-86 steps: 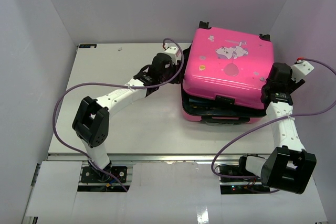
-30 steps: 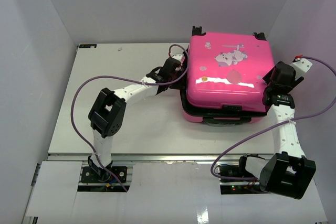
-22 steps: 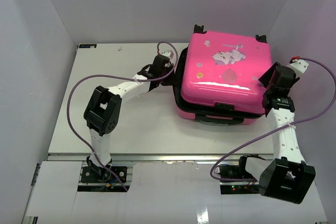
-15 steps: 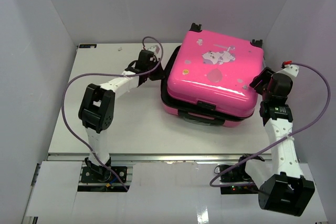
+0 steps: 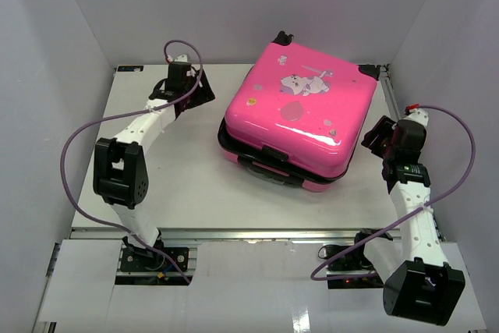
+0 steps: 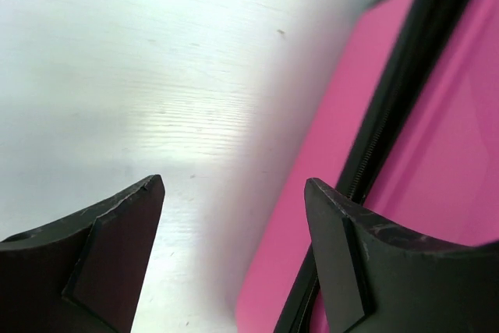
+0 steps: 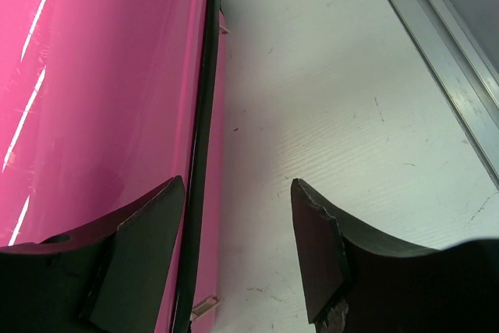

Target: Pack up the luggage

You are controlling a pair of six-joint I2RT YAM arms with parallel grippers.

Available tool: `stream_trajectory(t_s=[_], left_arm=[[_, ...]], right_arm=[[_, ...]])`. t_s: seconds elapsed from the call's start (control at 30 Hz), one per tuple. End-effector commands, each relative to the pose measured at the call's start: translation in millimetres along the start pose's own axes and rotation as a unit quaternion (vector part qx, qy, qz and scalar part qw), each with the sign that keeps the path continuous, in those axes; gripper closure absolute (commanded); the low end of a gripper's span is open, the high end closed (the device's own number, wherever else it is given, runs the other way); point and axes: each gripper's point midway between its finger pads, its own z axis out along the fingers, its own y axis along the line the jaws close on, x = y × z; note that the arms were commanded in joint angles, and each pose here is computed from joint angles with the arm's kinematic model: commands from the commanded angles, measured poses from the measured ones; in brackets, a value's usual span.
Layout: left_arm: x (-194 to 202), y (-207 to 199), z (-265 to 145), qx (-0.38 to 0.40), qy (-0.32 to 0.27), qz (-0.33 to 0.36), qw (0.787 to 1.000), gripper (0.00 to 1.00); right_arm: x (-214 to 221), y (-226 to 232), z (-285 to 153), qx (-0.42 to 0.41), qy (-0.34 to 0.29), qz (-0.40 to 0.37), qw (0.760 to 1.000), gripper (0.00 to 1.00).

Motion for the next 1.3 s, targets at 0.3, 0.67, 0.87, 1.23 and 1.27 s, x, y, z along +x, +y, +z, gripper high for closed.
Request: stream_trajectory(t_s=[0.3, 0.67, 0.87, 1.23, 1.27], left_arm=[[49, -10, -119, -0.064, -0.061, -0.101, 0.991, 0.28], [136, -25, -106, -0.11, 0.005, -0.159, 0.981, 0.32], [160, -39, -84, -0.125, 0.027, -0.172, 0.977, 0.34], [136, 14, -52, -0.203, -0.008, -0.153, 0.967, 1.0], [124, 27, -47, -0.209, -0.008, -0.148, 0.967, 1.0]], right_arm=[[8, -8, 8, 0.014, 0.014, -0.017, 1.0, 0.36], [8, -9, 3, 0.011, 0.006, -0.02, 1.0, 0.36], [11, -9, 4, 0.011, 0.011, -0.022, 1.0, 0.36], [8, -2, 0, -0.013, 0.001, -0.029, 0.999, 0.34], [7, -1, -2, -0.014, -0.004, -0.027, 1.0, 0.33]])
